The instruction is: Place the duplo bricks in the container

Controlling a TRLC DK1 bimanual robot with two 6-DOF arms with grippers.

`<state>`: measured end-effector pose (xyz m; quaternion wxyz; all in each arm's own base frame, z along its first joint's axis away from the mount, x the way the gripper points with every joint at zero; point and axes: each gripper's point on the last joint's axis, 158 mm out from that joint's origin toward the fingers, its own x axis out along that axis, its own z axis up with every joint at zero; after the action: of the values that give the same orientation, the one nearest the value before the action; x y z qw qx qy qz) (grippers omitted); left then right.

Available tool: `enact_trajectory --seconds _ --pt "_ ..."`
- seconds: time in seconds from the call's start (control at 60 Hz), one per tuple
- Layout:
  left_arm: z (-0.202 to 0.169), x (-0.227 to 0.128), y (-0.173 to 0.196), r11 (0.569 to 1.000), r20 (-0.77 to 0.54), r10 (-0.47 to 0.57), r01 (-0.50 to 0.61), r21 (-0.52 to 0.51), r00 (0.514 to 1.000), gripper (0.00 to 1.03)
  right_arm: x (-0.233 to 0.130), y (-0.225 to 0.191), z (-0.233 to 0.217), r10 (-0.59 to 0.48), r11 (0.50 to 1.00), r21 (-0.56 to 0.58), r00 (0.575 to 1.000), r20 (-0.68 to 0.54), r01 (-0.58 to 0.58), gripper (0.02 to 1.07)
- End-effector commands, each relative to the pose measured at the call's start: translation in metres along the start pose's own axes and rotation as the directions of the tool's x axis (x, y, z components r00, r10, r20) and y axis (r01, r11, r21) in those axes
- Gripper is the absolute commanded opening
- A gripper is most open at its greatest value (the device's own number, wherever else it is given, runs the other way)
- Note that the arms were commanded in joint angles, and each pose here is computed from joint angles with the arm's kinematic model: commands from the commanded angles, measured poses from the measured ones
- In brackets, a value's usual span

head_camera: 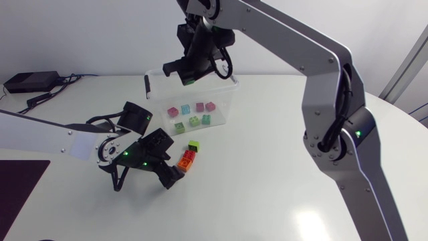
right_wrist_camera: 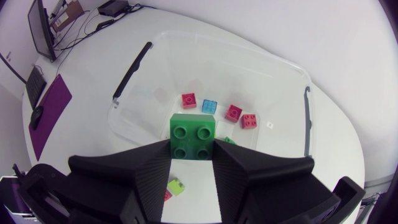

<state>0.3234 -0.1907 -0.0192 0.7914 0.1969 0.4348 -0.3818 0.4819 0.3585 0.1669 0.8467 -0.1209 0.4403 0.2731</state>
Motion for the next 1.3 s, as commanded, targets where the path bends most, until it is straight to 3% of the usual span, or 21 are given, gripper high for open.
enact_trajectory --seconds 0.0,0.217,0.333,0.383,0.417,0.65,0.933,1.083,1.117,1.183,1.25,1.283 --pt "0.003 0.003 0.001 1.0 0.004 0.0 0.0 -0.015 1.0 0.98 0.007 -0.014 -0.003 -0.022 0.999 0.041 1.0 -0.015 0.023 0.27" --pt "0.003 0.003 0.001 1.0 0.006 0.001 -0.001 -0.016 1.0 0.98 0.011 -0.032 -0.004 -0.049 0.996 0.075 0.999 -0.021 0.051 0.31" --pt "0.004 0.002 0.0 1.0 0.008 0.001 -0.001 -0.014 1.0 0.98 0.01 -0.037 -0.004 -0.069 0.994 0.082 0.997 -0.021 0.07 0.85" --pt "0.004 0.002 0.0 1.0 0.008 0.001 -0.001 -0.014 1.0 0.98 0.008 -0.038 -0.003 -0.078 0.993 0.082 0.997 -0.016 0.079 0.98" --pt "0.004 0.002 0.0 1.0 0.008 0.001 -0.001 -0.014 1.0 0.98 0.006 -0.039 -0.003 -0.08 0.993 0.084 0.997 -0.015 0.081 1.01" --pt "0.012 0.005 -0.002 1.0 0.023 0.005 -0.005 -0.011 1.0 0.98 -0.03 -0.042 -0.002 -0.093 0.992 0.087 0.996 -0.004 0.093 1.02" --pt "0.02 0.023 0.004 0.998 0.002 0.053 -0.053 -0.022 0.999 0.96 -0.063 -0.023 -0.043 -0.073 0.996 0.053 0.997 -0.008 0.073 1.02" --pt "0.018 0.03 0.005 0.998 -0.011 0.06 -0.061 -0.033 0.998 0.82 -0.064 -0.011 -0.075 -0.049 0.999 0.017 0.998 -0.036 0.05 1.02" --pt "0.017 0.032 0.005 0.998 -0.013 0.06 -0.061 -0.035 0.998 0.75 -0.061 -0.007 -0.084 -0.044 0.999 0.003 0.998 -0.048 0.044 1.02" --pt "0.018 0.035 0.006 0.997 -0.013 0.063 -0.063 -0.04 0.998 0.57 -0.053 0.0 -0.103 -0.032 0.999 -0.021 0.997 -0.071 0.031 1.02" --pt "0.02 0.036 0.008 0.997 -0.005 0.072 -0.072 -0.041 0.997 0.2 -0.045 0.002 -0.118 -0.026 0.999 -0.028 0.996 -0.09 0.024 1.02" --pt "0.02 0.036 0.008 0.997 -0.005 0.074 -0.074 -0.039 0.997 0.2 -0.042 0.002 -0.124 -0.024 0.999 -0.031 0.995 -0.098 0.021 1.02"
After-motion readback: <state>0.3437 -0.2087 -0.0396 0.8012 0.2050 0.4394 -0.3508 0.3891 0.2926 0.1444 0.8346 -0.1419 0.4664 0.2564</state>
